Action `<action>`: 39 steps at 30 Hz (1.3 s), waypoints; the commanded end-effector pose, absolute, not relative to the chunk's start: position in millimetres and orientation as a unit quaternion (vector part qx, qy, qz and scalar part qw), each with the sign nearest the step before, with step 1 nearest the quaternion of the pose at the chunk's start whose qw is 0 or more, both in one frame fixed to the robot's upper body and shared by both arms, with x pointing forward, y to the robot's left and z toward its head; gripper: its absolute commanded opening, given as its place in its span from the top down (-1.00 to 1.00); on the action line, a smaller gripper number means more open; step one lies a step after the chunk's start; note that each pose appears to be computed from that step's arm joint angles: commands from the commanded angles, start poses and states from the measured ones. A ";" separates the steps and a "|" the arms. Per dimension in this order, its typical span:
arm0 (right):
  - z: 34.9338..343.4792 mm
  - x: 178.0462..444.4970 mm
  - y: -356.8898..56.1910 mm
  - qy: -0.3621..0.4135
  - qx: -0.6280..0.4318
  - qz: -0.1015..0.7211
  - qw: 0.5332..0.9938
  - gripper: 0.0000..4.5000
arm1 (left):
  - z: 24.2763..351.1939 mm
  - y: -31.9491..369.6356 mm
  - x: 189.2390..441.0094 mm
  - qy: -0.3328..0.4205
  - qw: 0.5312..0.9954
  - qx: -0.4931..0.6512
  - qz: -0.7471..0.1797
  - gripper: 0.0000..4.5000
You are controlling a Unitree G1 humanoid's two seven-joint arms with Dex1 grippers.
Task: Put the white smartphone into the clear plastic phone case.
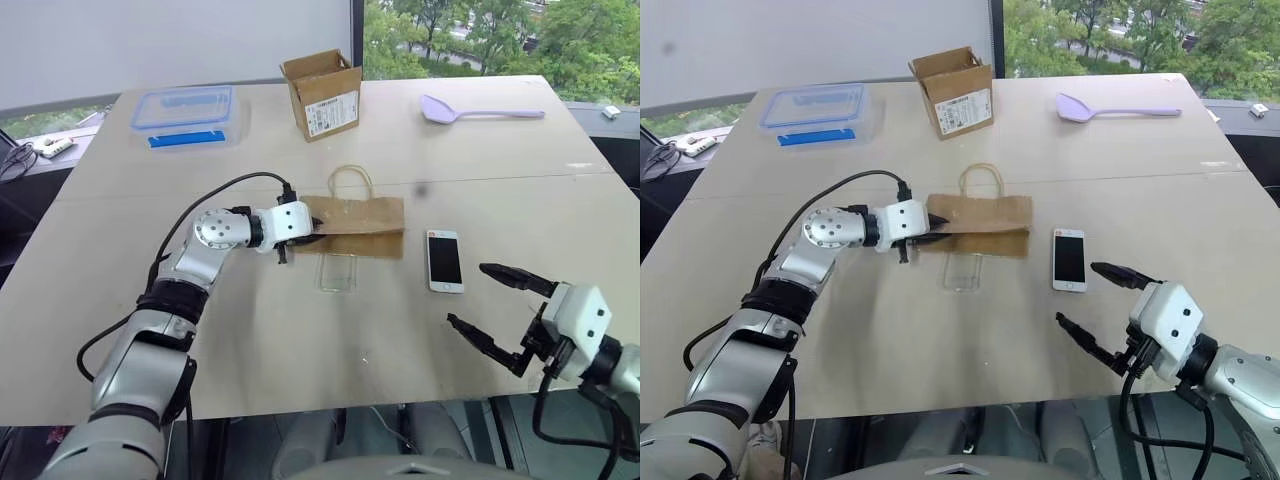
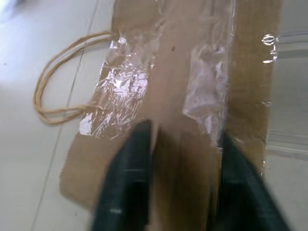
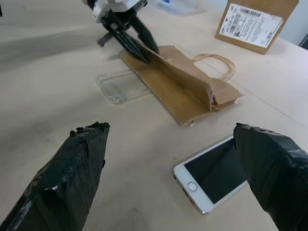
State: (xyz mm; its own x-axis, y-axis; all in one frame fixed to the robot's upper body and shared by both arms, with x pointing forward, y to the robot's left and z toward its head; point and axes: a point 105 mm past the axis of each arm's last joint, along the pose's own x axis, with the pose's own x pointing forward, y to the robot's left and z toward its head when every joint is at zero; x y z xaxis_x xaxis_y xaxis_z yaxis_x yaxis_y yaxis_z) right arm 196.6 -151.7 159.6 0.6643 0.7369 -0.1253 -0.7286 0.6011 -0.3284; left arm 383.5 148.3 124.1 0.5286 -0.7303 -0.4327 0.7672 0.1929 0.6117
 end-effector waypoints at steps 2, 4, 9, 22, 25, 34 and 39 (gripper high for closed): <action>169.1 190.8 -142.5 -0.033 -0.185 0.424 0.886 -1.00 | 155.8 192.3 389.8 0.011 0.842 0.358 -0.404 0.97; 169.7 191.5 -141.5 -0.036 -0.184 0.428 0.884 -1.00 | 159.4 220.4 382.4 0.026 0.861 0.349 -0.370 0.97; 170.8 197.9 -136.9 -0.044 -0.179 0.450 0.874 -1.00 | 160.0 295.1 352.9 0.090 0.898 0.341 -0.263 0.97; 165.2 209.1 -133.5 -0.049 -0.175 0.473 0.862 -1.00 | 205.8 263.1 312.9 0.078 0.935 0.095 -0.332 -0.68; 164.5 207.7 -134.6 -0.050 -0.176 0.463 0.867 -1.00 | 202.9 218.4 303.7 0.111 0.906 0.077 -0.400 -0.95; 161.3 200.7 -137.2 -0.044 -0.178 0.438 0.880 -1.00 | 178.1 161.0 301.8 0.115 0.719 0.281 -0.625 -0.95; 160.9 199.0 -138.8 -0.045 -0.181 0.425 0.886 -1.00 | 159.1 138.7 311.1 0.121 0.599 0.351 -0.710 -0.95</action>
